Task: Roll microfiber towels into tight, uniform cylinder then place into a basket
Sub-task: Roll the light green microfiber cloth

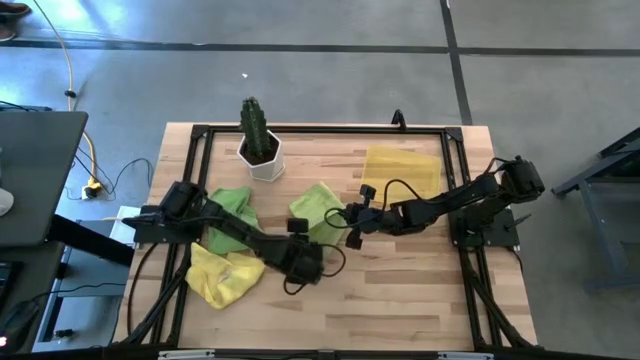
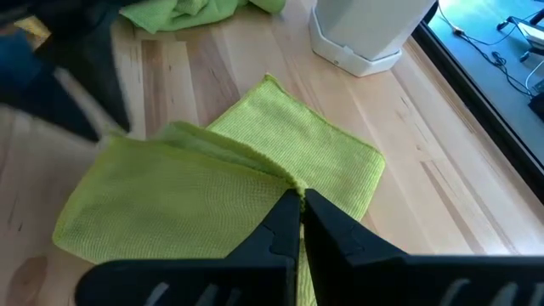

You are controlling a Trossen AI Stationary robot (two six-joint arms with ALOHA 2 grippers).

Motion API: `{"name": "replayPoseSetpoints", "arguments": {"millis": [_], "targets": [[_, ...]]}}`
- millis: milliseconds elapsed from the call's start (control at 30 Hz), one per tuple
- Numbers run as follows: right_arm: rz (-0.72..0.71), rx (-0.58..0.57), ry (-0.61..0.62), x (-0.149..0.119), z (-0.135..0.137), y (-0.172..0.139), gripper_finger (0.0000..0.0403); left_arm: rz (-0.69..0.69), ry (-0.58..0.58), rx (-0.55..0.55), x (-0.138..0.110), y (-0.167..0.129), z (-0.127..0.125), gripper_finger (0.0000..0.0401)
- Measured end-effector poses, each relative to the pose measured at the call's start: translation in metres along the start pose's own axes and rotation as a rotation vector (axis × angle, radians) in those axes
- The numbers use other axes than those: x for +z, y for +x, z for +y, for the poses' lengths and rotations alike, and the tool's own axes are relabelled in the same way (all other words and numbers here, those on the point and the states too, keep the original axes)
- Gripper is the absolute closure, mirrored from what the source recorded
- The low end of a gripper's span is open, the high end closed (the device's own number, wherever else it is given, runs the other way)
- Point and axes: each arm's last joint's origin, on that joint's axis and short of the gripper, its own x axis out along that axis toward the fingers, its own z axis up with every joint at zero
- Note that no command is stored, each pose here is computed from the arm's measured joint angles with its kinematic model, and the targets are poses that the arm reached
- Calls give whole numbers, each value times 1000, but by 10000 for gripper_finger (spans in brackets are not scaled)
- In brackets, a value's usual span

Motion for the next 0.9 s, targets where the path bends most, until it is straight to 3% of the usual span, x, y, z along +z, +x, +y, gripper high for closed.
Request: {"name": "replayPoseSetpoints", "arguments": {"millis": [133, 333, 567, 900], "targets": [[0, 0, 0, 0, 0, 0, 402, -17, -19, 41, 0, -5, -3, 307], [10, -5, 17, -1, -2, 1, 402, -96, 5, 13, 15, -27, -11, 307], [152, -7, 123, -16, -4, 3, 402, -165, 15, 61, 24, -44, -14, 307], [231, 152, 166, -22, 3, 5, 402, -175, -21, 93, 28, -41, -9, 307]]}}
